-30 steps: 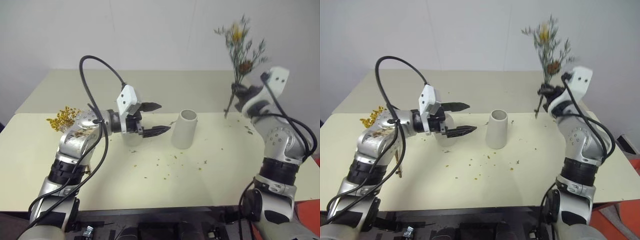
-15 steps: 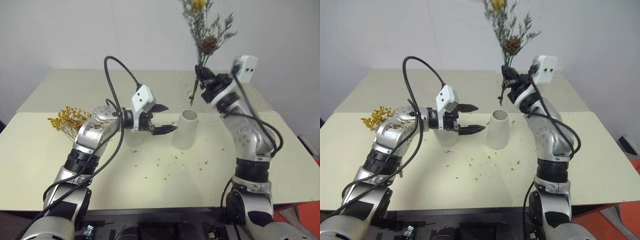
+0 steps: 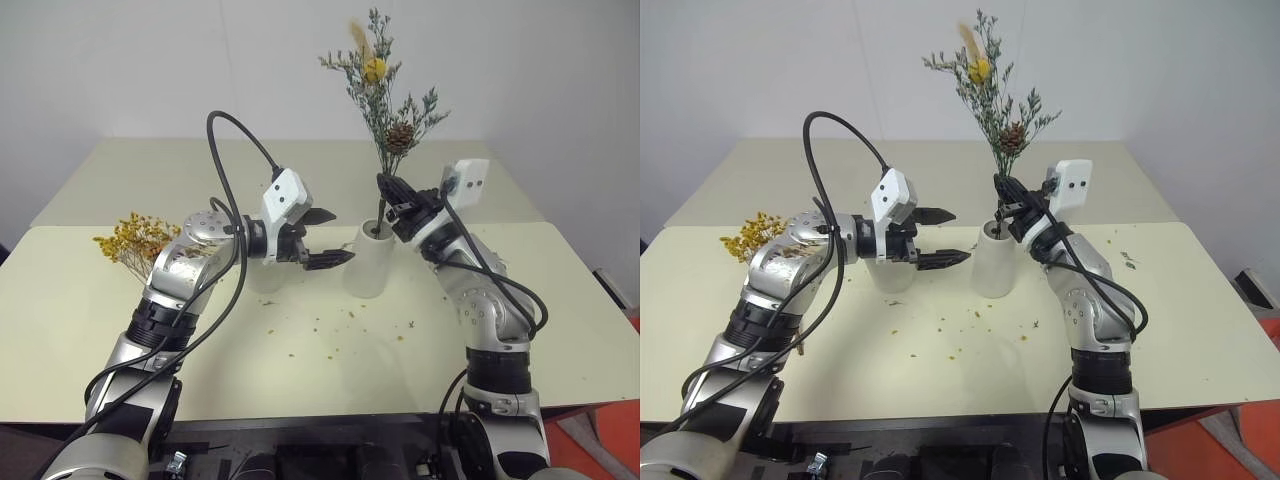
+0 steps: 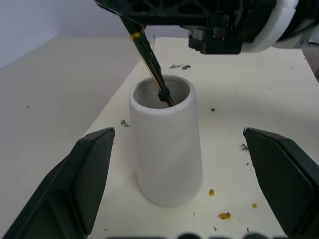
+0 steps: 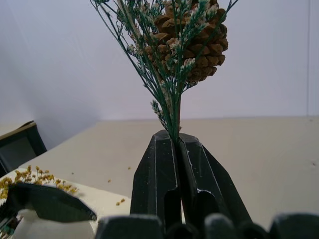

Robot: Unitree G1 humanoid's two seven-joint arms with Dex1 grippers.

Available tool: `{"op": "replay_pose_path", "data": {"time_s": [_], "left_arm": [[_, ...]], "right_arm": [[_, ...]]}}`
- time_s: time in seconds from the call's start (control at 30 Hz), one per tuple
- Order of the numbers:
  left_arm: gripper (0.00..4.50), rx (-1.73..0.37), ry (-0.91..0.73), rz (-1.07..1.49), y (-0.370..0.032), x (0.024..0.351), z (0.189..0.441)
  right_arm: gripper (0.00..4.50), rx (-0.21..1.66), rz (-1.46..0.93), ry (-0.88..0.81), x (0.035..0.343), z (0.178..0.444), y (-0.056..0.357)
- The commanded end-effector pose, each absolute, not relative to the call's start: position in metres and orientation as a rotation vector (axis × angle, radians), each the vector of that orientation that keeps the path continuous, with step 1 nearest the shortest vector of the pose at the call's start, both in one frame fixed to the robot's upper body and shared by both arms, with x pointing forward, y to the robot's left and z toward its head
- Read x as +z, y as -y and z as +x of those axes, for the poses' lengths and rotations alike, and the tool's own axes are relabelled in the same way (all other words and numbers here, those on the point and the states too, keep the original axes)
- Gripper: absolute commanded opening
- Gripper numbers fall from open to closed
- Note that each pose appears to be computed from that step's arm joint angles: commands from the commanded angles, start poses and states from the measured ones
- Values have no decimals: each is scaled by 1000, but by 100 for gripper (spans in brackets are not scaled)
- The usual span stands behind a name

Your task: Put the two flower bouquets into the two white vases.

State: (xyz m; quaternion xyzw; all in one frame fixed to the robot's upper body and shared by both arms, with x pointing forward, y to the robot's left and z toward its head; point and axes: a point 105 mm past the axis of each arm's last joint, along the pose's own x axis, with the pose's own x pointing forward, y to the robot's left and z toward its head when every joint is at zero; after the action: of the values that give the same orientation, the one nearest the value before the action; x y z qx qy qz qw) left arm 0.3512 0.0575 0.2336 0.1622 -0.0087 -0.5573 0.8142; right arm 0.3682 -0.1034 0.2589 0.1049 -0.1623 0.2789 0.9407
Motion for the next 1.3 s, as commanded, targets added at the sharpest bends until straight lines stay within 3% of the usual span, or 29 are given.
{"op": "replay_pose_path", "data": {"time_s": [0.03,0.37,0.53,0.7,0.97,1.3], "left_arm": [[450,-1182,77,355,-60,249,346],[450,-1186,82,359,-60,250,346],[450,-1182,86,357,-61,250,345],[450,-1154,95,348,-69,251,343],[450,-1004,73,335,-110,253,337],[450,-732,-3,362,-177,251,322]], "right_arm": [[90,582,179,406,271,355,103],[440,586,158,398,262,347,103],[449,578,141,377,255,341,112],[449,655,80,320,244,315,126],[449,954,-127,171,233,264,123],[449,1061,-233,51,210,271,98]]}}
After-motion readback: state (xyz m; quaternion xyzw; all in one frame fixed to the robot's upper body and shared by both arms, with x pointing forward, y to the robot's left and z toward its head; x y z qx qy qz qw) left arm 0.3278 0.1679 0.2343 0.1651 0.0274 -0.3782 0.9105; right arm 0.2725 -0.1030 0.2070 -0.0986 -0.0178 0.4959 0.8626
